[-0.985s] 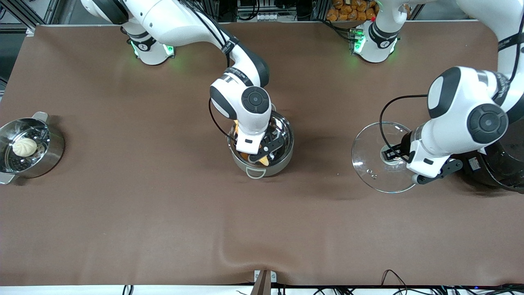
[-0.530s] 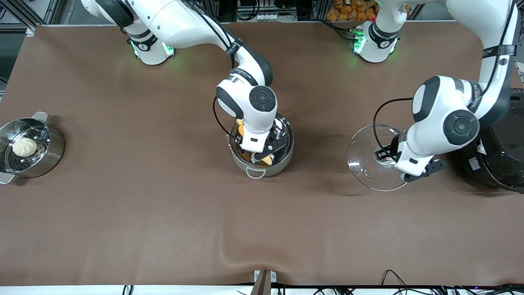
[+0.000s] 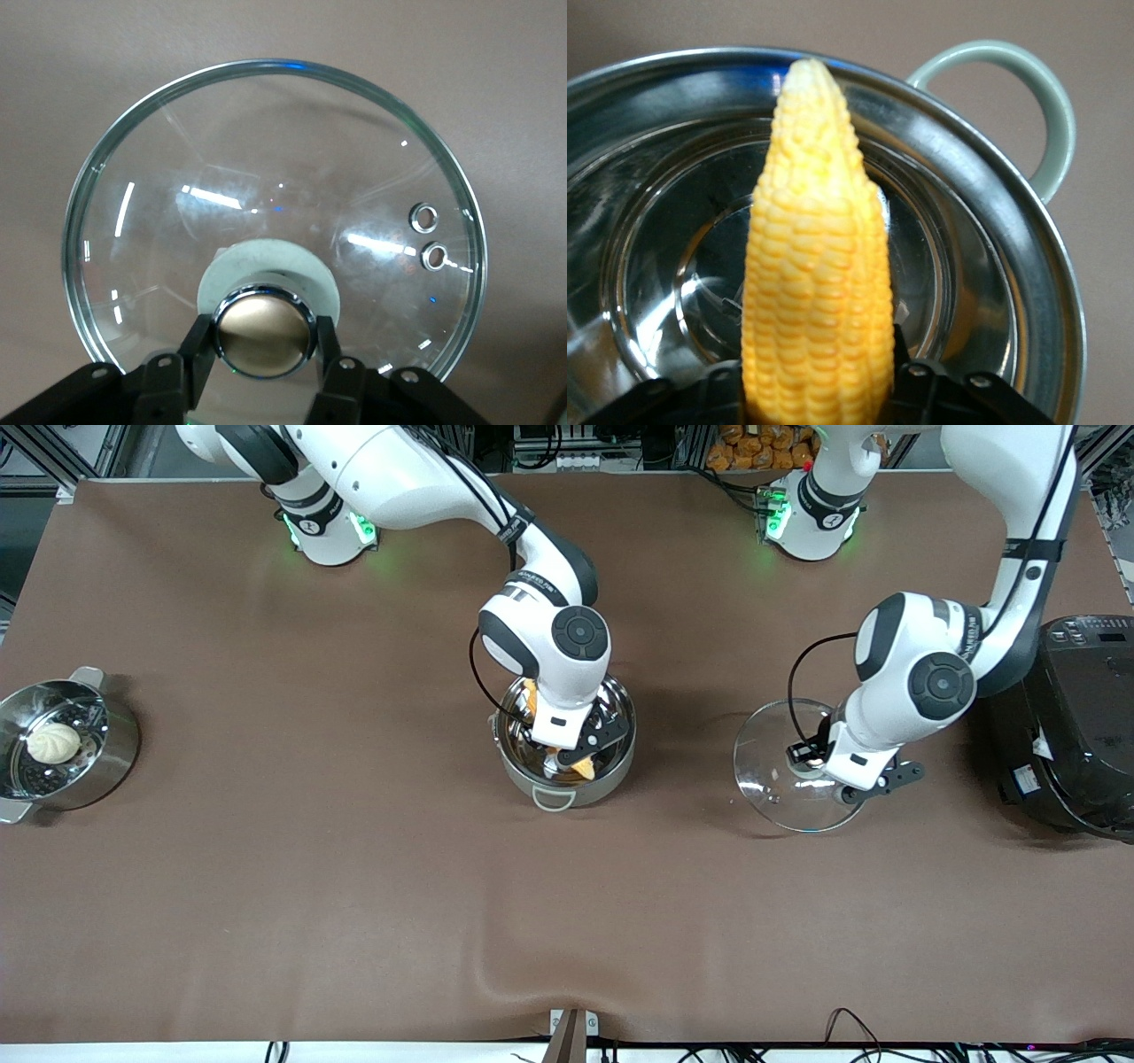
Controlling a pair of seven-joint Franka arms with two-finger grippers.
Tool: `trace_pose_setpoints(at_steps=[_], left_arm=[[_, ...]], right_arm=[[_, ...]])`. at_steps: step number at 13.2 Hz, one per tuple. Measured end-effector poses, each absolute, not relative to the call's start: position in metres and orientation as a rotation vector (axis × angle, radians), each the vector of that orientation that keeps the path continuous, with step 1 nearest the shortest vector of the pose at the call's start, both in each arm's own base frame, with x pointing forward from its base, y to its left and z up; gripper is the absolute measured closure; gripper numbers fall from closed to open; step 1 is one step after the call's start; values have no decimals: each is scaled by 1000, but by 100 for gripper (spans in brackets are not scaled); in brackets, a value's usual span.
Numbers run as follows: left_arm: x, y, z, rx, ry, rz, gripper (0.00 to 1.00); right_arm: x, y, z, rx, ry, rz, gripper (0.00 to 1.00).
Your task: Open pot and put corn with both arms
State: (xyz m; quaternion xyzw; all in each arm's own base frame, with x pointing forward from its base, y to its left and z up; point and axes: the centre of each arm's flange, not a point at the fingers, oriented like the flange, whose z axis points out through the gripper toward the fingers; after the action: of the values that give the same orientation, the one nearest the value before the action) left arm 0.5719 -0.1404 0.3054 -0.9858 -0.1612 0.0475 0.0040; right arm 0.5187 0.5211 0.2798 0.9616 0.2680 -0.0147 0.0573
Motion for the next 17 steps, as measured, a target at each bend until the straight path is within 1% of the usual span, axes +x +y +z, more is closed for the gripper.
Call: trace_pose_setpoints(at_steps=[1,3,4,6,9,13,15,17], left_arm=[[567,-141,296,-3093,-503,141,50],[558,-140,282,-3100,-502,125,50],[554,-139,275,-3104,-502,118,50],[549,-139,261,-3105,-501,126,50],[547,-139,243,-3110,-503,137,50],[548,-141,226,-3124,-508,125,50],[548,-141,226,-3124,-510,123,50],[548,-140,226,-3124,-510,123,50]], right_arm=[[520,521,282,2917,808,-39,23],[525,520,288,2923,798,-20,2],[528,519,292,2927,793,-9,0],[536,513,305,2936,767,9,0],[561,475,346,2958,645,-32,0],[607,366,426,3054,427,-156,0],[623,302,453,3045,412,-229,0],[631,252,467,3046,375,-283,0]])
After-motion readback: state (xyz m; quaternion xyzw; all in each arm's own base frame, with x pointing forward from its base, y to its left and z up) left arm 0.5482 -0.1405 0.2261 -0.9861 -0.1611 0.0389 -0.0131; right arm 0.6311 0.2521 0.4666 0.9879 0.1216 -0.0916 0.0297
